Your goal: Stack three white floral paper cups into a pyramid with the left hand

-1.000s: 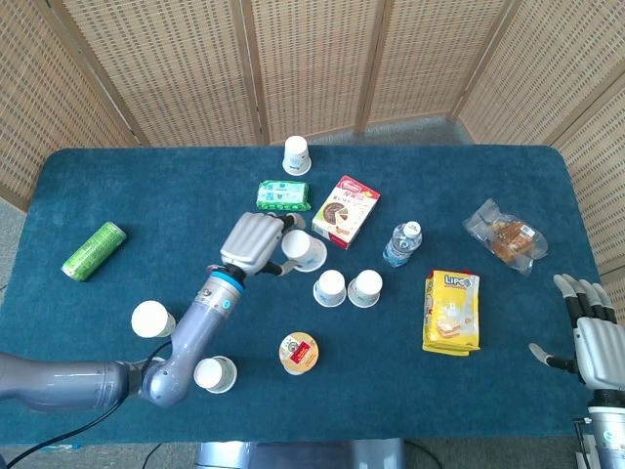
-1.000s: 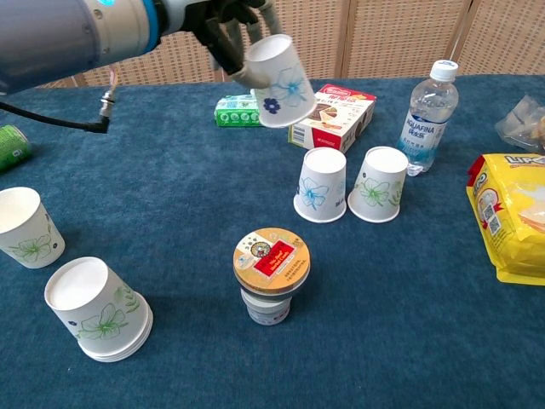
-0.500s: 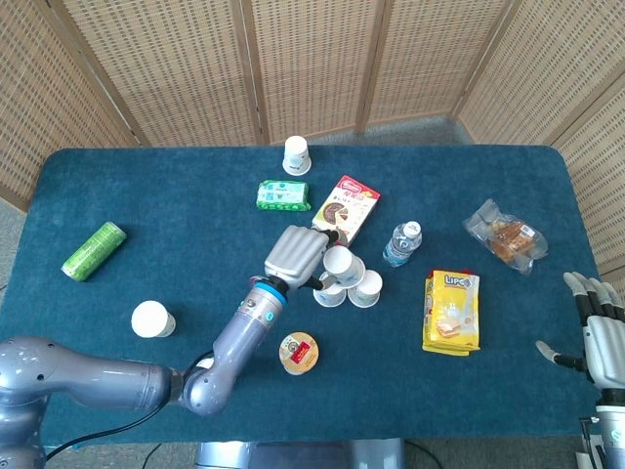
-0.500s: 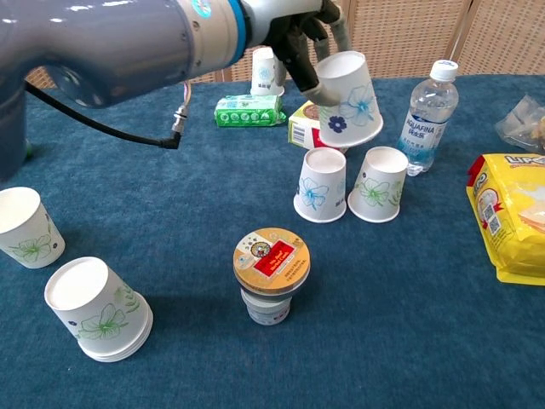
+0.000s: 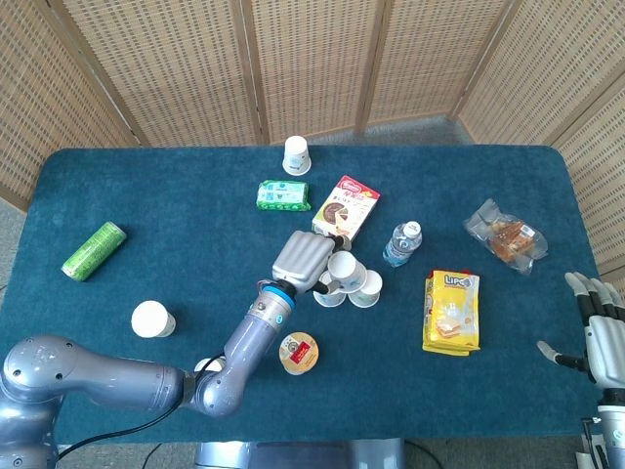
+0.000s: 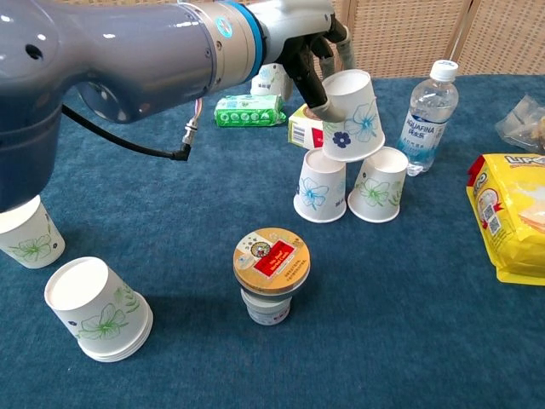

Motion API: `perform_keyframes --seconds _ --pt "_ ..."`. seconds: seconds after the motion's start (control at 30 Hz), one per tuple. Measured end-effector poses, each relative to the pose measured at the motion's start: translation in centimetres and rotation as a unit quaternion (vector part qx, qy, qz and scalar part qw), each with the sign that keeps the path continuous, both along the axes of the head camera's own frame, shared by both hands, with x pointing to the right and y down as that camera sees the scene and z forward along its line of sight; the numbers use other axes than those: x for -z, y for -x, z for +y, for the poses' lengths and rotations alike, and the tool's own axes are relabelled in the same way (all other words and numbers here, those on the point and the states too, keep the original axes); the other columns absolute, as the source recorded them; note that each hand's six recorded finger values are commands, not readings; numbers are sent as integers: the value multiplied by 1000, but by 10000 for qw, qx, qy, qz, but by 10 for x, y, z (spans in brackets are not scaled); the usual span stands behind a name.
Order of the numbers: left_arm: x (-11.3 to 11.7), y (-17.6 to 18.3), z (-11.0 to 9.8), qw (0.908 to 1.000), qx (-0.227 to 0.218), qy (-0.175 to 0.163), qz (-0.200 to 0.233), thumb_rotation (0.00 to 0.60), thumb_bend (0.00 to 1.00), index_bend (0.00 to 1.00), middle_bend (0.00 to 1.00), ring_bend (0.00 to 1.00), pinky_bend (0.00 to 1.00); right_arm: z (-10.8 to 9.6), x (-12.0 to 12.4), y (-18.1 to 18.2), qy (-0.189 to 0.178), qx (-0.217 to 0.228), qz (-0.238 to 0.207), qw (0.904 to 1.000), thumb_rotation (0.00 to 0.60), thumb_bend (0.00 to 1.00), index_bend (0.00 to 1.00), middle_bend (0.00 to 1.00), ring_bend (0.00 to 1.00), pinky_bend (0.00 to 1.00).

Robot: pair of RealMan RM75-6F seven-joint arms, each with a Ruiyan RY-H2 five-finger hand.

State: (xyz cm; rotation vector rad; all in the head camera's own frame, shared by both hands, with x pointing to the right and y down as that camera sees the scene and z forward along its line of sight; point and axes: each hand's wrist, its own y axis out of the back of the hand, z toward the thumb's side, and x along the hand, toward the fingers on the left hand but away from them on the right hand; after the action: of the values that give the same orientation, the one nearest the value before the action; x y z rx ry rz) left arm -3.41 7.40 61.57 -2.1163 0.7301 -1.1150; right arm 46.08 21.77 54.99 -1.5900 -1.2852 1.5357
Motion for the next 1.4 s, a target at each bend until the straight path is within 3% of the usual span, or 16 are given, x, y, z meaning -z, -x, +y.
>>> perform_keyframes --seconds 0.57,0.67,0.8,0.9,1.07,1.2,1.3,1.4 --pt "-6 -11 8 10000 -72 16 -18 600 290 295 449 412 521 -1 2 -3 -16 -57 -48 10000 600 0 0 0 0 0" --pt "-7 -11 9 10000 -83 10 -42 600 285 278 373 347 503 -1 2 -4 -20 -66 -52 10000 600 0 0 0 0 0" --pt "-9 -11 11 9999 -107 29 -88 600 283 249 192 228 458 -1 3 -4 -20 -74 -59 10000 600 0 0 0 0 0" --pt "-9 -11 11 9999 -96 -1 -86 600 282 240 127 176 432 -1 3 -4 -18 -74 -60 10000 600 0 0 0 0 0" --pt "-7 -10 10 9999 -80 -67 -66 600 282 206 52 104 397 -1 3 -5 -26 -75 -57 10000 600 0 0 0 0 0" --pt "-3 -4 8 9999 -84 -134 -29 600 281 90 0 1 292 -1 4 -5 -30 -73 -62 9999 600 0 0 0 0 0" --pt "3 6 4 9997 -72 -252 9 600 278 8 0 0 214 -1 4 -4 -27 -64 -72 9999 600 0 0 0 0 0" --pt "10 25 -2 9992 -26 -393 14 600 278 0 0 0 174 0 3 -3 -16 -41 -81 10000 600 0 0 0 0 0"
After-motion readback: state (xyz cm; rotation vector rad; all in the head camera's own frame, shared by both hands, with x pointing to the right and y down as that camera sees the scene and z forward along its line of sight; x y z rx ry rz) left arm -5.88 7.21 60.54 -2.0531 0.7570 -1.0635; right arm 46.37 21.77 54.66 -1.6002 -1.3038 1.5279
